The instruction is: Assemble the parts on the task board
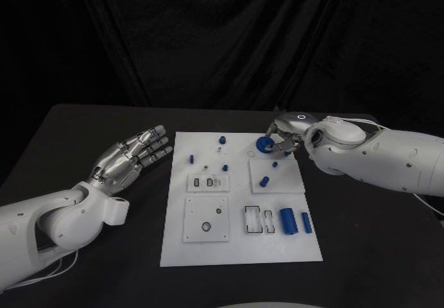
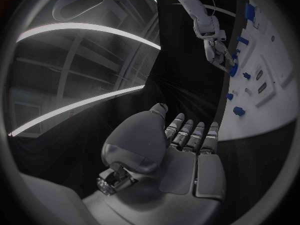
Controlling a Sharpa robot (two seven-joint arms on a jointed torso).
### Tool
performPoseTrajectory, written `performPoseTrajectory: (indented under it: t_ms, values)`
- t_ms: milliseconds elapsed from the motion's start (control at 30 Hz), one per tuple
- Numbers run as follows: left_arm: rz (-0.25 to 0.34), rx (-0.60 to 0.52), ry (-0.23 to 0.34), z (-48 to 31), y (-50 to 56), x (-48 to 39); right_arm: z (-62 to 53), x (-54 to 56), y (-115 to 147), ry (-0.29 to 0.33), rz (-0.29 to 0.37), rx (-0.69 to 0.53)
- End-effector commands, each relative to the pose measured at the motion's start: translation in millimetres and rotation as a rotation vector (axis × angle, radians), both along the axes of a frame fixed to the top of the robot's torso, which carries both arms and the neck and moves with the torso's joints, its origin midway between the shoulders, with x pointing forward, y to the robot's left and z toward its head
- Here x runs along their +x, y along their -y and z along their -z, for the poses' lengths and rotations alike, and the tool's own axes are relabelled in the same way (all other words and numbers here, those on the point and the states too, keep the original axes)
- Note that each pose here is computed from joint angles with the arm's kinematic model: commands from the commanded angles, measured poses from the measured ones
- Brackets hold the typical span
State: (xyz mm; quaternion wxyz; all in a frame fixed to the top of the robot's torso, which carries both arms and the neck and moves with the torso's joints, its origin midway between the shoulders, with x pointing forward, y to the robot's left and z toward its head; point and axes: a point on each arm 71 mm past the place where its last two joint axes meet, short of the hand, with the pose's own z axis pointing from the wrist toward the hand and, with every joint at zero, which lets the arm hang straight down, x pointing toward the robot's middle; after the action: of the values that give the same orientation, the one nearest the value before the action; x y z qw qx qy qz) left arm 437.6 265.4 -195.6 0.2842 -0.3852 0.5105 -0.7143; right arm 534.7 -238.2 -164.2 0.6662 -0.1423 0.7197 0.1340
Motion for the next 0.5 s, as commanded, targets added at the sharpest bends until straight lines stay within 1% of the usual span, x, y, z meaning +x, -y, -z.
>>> performPoseTrajectory:
  t_ms: [33, 500]
  values:
    - [-0.029, -0.106, 0.140, -11.7, -2.9, -1.5, 3.8, 0.3, 1.0, -0.019, 0.020, -0.020]
    - [-0.029, -0.103, 0.137, -11.1, -3.3, -0.9, 8.1, -0.1, -1.1, -0.034, 0.010, -0.025]
